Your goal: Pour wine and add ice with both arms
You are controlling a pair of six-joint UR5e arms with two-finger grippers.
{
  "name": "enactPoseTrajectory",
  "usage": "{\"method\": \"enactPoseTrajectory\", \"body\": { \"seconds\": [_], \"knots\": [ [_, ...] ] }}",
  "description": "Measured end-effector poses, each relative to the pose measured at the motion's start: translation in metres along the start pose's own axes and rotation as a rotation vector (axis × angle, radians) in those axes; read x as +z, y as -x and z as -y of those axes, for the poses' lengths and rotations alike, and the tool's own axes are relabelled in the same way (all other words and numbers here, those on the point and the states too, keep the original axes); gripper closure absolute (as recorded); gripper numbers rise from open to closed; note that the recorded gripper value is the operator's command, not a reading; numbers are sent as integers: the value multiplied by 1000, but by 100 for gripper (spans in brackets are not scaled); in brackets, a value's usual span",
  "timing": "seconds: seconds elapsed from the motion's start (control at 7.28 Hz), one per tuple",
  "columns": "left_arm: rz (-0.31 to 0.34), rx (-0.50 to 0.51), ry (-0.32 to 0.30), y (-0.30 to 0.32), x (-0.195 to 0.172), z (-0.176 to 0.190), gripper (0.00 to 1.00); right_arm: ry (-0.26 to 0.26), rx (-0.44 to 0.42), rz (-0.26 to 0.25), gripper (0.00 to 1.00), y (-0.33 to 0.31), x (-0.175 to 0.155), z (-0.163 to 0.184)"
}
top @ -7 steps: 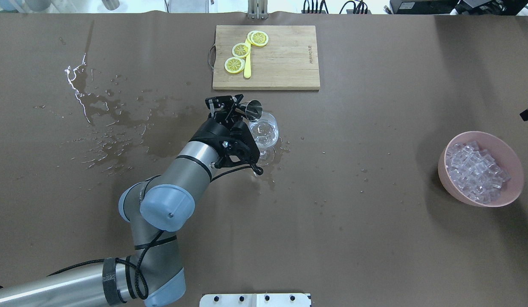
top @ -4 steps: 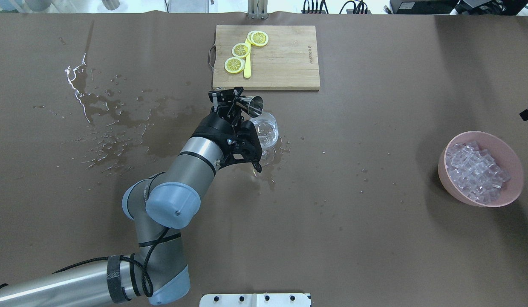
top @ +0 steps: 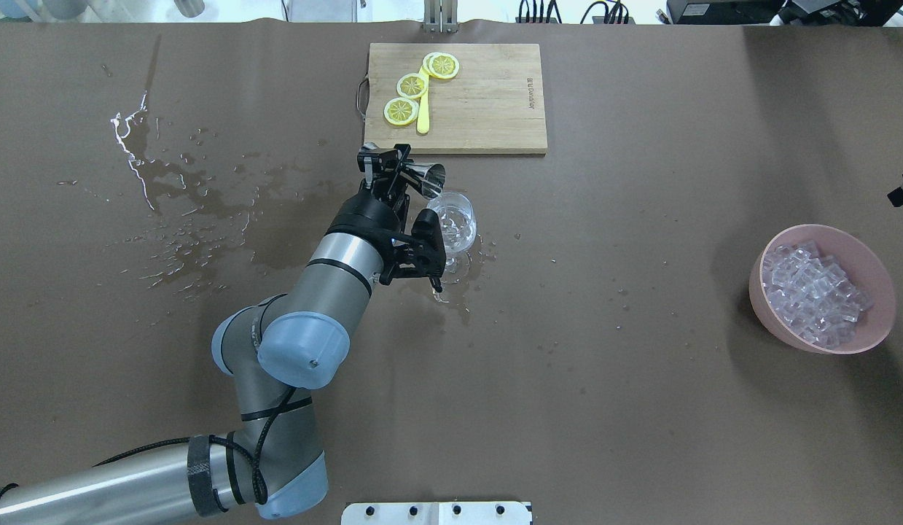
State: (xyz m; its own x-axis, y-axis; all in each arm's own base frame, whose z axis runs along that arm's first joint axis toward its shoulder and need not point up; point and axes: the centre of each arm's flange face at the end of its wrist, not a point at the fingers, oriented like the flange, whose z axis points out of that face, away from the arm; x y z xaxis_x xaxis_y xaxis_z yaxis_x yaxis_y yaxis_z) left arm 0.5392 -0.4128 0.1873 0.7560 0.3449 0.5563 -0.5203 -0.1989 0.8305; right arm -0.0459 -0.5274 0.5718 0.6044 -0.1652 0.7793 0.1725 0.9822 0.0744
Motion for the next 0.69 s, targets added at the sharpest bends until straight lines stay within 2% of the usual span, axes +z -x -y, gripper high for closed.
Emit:
{"method": "enactPoseTrajectory", "body": {
  "seconds": [0.69],
  "knots": [
    [23,123,33,6,2,6,100,3,3,1,0,-1,1,0]
  ]
}}
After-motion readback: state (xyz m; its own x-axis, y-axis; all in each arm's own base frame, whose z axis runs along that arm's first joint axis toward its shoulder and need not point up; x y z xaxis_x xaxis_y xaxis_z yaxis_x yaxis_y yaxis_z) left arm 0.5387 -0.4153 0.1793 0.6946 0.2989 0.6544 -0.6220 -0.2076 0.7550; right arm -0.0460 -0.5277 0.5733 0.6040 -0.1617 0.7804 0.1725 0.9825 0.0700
